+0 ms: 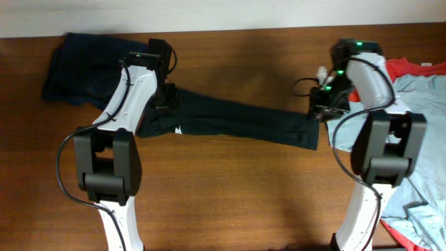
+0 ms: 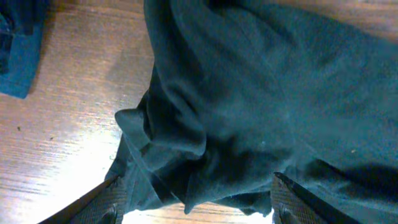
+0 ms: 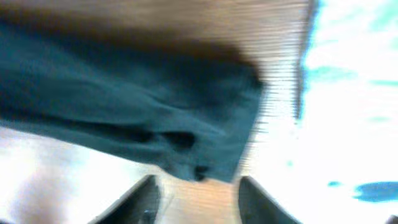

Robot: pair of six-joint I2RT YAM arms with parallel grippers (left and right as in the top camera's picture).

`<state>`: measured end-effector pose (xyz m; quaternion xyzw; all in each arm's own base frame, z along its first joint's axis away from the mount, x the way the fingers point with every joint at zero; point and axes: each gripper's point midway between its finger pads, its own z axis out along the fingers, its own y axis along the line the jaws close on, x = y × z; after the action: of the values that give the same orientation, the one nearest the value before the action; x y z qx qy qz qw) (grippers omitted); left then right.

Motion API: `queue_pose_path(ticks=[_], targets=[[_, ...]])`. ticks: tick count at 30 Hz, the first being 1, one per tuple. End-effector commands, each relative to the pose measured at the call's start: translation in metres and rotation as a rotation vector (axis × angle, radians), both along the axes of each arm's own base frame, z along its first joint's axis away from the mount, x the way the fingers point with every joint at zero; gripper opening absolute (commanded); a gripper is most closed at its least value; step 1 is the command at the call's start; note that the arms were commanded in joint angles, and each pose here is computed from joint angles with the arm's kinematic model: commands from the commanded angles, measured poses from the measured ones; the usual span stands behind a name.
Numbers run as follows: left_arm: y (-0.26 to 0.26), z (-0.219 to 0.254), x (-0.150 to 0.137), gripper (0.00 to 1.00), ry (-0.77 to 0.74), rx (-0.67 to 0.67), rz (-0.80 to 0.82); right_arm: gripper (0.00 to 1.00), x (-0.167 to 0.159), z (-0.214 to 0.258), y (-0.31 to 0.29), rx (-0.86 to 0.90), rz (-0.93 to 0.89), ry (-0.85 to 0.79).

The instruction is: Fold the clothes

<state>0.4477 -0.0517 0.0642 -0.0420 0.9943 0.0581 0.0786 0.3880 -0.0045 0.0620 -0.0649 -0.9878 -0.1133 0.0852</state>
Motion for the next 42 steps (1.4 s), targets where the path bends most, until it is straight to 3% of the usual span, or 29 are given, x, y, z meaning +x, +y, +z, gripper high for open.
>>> queue_pose_path(ticks=[1, 9, 18, 29, 31, 32, 34, 35, 42], targets=[[0.001, 0.007, 0.002, 0.75, -0.019, -0.001, -0.015, 0.57, -0.004, 0.009, -0.006, 0.014, -0.011, -0.018], [0.001, 0.007, 0.001, 0.75, -0.018, -0.001, -0.016, 0.63, -0.012, -0.015, -0.003, 0.020, -0.037, 0.011], [0.001, 0.007, 0.001, 0.75, -0.018, -0.001, -0.016, 0.63, -0.006, -0.050, -0.001, 0.018, -0.033, -0.050], [0.001, 0.007, 0.001, 0.75, -0.018, -0.001, -0.016, 0.61, -0.020, -0.103, 0.030, 0.043, -0.017, -0.084], [0.001, 0.007, 0.001, 0.75, -0.018, -0.001, -0.016, 0.53, -0.021, -0.109, 0.035, 0.043, -0.004, -0.094], [0.001, 0.007, 0.001, 0.75, -0.018, -0.001, -0.016, 0.43, -0.021, -0.110, 0.038, 0.043, 0.003, -0.099], [0.001, 0.007, 0.001, 0.75, -0.018, 0.000, -0.016, 0.13, -0.020, -0.111, 0.040, 0.035, 0.014, -0.105], [0.001, 0.007, 0.001, 0.75, -0.018, -0.001, -0.016, 0.04, -0.020, -0.112, 0.037, 0.018, 0.017, -0.106], [0.004, 0.027, 0.014, 0.73, -0.079, -0.022, 0.002, 0.04, -0.014, -0.091, 0.000, -0.116, -0.005, -0.099]])
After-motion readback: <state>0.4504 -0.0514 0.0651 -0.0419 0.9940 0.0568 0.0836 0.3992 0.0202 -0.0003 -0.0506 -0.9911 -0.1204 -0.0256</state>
